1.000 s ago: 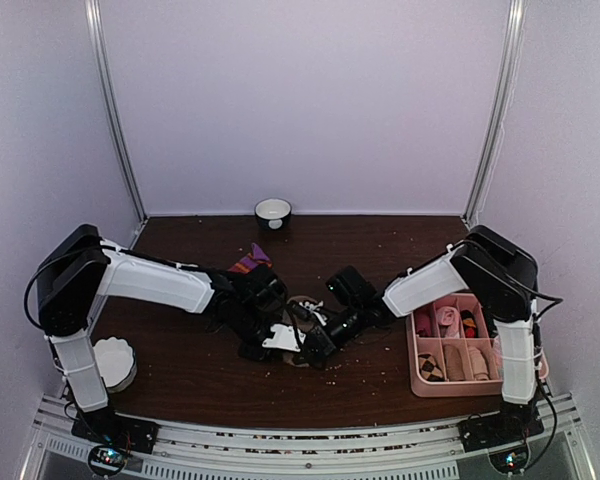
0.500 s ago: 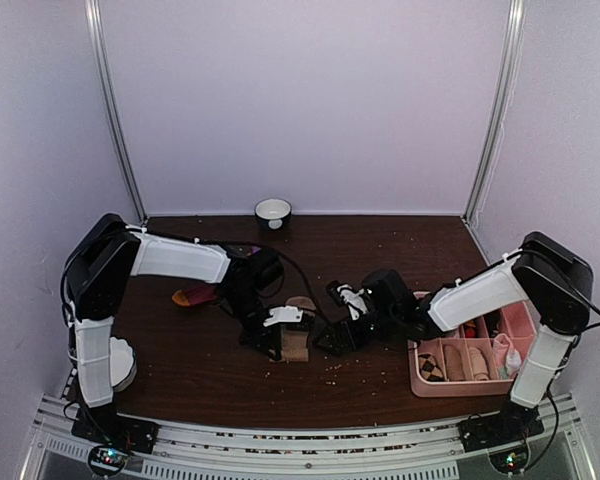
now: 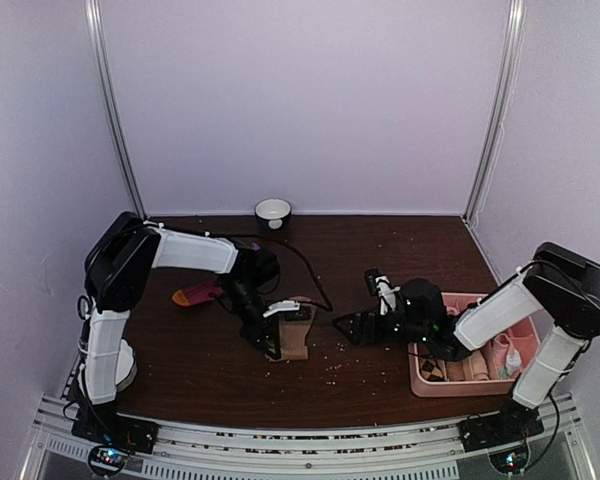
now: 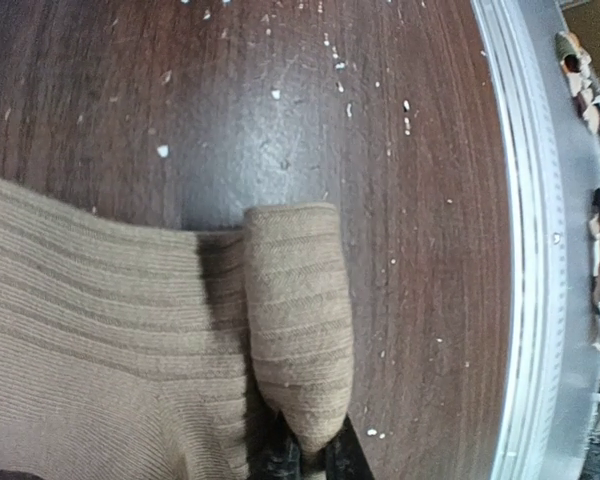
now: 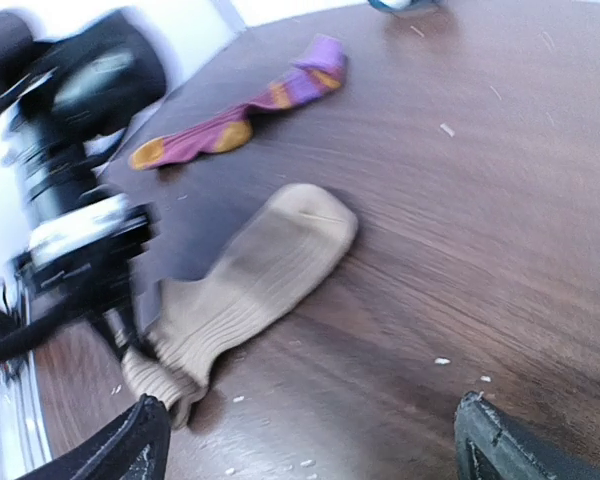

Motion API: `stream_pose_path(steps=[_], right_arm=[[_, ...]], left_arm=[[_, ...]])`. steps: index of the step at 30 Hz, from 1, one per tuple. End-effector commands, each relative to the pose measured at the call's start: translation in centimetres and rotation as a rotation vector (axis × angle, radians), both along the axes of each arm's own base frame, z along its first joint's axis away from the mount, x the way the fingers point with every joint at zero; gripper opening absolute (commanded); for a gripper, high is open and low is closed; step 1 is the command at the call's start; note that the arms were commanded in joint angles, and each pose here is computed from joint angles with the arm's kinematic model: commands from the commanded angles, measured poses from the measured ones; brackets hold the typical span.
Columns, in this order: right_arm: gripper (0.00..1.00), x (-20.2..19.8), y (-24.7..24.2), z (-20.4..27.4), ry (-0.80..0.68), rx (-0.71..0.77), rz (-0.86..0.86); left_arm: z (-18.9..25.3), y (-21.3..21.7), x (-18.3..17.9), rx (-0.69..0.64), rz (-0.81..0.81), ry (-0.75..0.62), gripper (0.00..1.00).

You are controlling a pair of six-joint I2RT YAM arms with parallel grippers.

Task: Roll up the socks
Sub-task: Roll the sock at the center of the board.

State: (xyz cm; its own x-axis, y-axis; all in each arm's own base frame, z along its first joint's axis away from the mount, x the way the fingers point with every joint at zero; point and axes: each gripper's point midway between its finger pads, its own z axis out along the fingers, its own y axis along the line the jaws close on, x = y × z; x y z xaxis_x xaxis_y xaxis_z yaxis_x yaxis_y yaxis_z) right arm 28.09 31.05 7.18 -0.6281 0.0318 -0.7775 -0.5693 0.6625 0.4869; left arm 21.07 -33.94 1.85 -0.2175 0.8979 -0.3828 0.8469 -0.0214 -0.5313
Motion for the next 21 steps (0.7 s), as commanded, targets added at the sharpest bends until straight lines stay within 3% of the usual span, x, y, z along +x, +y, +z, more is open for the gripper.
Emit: stream_pose_path(steps=[1, 6, 10, 14, 21], right_arm=[[1.0, -1.5, 0.6, 3.6, -0.292, -0.124, 0.045], [0.89, -4.5, 1.9, 1.3, -0.416, -0.428, 0.181], [0.84, -6.9, 2.5, -3.0, -0.466, -0.7, 0.296], [0.79, -9.3, 4.6, -2.8, -0.569, -0.659, 0.383], [0.58, -9.6, 9.6, -2.7, -0.65, -0.661, 0.548]], left_arm=[[-1.2, 1.5, -1.0, 0.069, 0.036, 0.177, 0.0], [-2.0, 2.1, -0.8, 0.11, 0.083, 0.333, 0.0], [-3.1, 2.4, -0.3, 0.168, 0.107, 0.345, 0.0], [-3.8, 2.8, 0.2, 0.21, 0.114, 0.317, 0.0], [-5.5, 4.1, 0.9, 0.317, 0.109, 0.25, 0.0]])
